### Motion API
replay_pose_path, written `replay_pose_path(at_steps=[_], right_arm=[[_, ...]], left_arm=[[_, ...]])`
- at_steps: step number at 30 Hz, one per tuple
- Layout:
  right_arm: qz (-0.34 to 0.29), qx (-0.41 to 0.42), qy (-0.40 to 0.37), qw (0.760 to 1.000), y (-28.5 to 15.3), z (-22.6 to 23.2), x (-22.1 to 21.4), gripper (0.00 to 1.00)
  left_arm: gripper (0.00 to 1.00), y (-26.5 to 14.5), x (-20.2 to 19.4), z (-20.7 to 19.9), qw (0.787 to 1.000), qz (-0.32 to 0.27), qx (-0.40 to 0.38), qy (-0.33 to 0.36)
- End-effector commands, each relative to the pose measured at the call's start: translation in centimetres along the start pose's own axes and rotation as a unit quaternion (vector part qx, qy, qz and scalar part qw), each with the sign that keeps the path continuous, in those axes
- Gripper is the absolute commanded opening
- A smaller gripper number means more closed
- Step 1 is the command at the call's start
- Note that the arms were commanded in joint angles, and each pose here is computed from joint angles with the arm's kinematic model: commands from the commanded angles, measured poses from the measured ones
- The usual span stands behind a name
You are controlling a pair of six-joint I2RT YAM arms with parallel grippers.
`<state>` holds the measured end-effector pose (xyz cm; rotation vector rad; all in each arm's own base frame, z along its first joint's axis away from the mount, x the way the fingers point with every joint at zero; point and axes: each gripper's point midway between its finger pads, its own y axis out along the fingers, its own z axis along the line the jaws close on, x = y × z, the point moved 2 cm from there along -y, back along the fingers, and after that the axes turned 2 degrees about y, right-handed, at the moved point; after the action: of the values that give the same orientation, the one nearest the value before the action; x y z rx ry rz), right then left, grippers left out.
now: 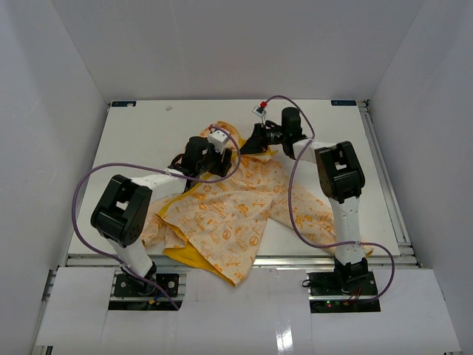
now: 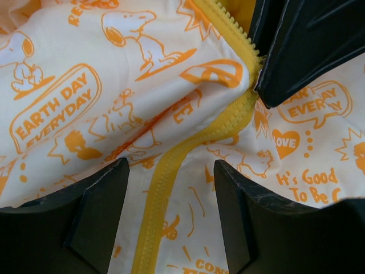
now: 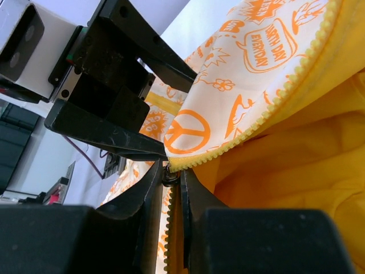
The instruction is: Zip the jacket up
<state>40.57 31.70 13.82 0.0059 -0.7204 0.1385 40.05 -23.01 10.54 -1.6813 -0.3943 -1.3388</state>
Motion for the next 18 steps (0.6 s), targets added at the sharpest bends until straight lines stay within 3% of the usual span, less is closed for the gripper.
replay_pose_path(at_steps=[1,5,7,9,11,18], right_arm=[[0.006,0.047,-0.039,0.998,0.1,4.0,1.6,0.08],[-0.002,0.069,-0.067,0.995,0.0,5.0,1.8,0.08],[0.001,0.079,-0.036,0.996,-0.1,5.5,1.6,0.08],[0.001,0.097,-0.069,0.993,-0.3,6.4,1.5,0.08],[0.003,0.102,-0.050,0.994,-0.3,5.8,1.3,0.08],[-0.013,0.087,-0.045,0.995,-1.6,4.1,2.3,0.08]], left_arm=[[0.72,0.3,1.8,-0.6,0.999,-0.041,-0.030,0.014],[0.67,1.1,1.1,-1.0,0.999,-0.032,-0.042,0.006],[0.47,1.5,1.3,-1.4,0.998,-0.029,-0.056,0.005],[0.16,2.1,0.7,-1.7,0.997,-0.016,-0.070,0.001],[0.02,2.3,0.7,-1.7,0.998,-0.014,-0.069,-0.006],[0.00,1.1,-0.6,-1.1,0.998,0.001,-0.033,-0.044]])
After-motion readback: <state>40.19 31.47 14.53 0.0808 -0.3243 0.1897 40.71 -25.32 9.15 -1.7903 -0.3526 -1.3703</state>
